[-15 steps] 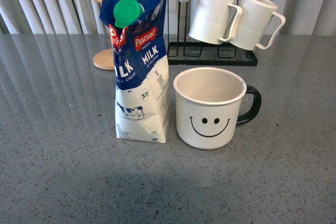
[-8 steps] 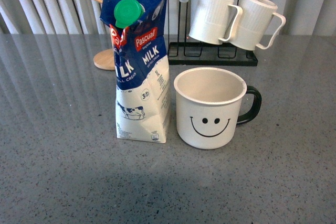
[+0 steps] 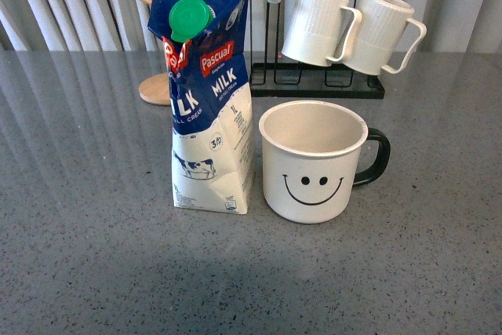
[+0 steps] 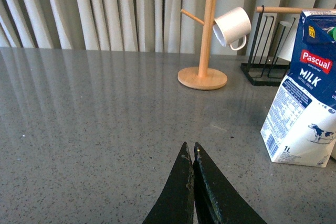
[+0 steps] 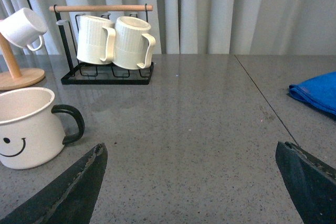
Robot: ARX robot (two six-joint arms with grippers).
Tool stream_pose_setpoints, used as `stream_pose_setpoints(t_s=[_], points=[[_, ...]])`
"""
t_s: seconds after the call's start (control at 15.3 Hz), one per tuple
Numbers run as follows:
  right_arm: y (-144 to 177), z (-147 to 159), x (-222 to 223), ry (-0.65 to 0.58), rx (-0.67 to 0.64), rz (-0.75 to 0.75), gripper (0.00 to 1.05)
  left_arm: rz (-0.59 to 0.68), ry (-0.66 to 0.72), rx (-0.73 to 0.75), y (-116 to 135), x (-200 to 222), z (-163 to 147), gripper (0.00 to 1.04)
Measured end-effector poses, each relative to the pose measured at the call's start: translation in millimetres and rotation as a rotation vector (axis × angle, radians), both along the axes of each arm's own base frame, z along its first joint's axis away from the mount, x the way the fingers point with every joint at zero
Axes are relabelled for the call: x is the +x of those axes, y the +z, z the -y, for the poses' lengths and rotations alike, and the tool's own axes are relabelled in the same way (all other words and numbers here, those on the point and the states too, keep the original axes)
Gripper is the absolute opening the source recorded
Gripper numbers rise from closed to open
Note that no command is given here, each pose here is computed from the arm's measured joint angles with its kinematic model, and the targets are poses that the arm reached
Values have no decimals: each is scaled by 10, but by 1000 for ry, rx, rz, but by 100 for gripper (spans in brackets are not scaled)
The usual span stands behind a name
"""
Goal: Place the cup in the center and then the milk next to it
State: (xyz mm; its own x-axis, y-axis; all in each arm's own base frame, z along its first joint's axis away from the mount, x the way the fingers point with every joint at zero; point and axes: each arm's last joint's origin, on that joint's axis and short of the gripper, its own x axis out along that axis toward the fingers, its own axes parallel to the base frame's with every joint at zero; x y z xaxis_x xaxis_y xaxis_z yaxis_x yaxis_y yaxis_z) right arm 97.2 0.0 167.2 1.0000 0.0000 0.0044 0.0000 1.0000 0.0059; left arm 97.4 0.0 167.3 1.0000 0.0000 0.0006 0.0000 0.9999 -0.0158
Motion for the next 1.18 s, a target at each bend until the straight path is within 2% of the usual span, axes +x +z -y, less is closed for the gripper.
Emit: stream_pose_setpoints(t_s=[0.2, 0.26, 0.39, 1.18], points=[[0, 0, 0, 0, 0, 0, 98, 0, 0, 0, 0, 0, 0, 1], [0, 0, 0, 0, 0, 0, 98, 0, 0, 0, 0, 0, 0, 25], [0, 0, 0, 0, 0, 0, 98, 0, 0, 0, 0, 0, 0, 97], [0, 0, 0, 0, 0, 0, 98, 0, 0, 2, 0, 0, 0, 98]])
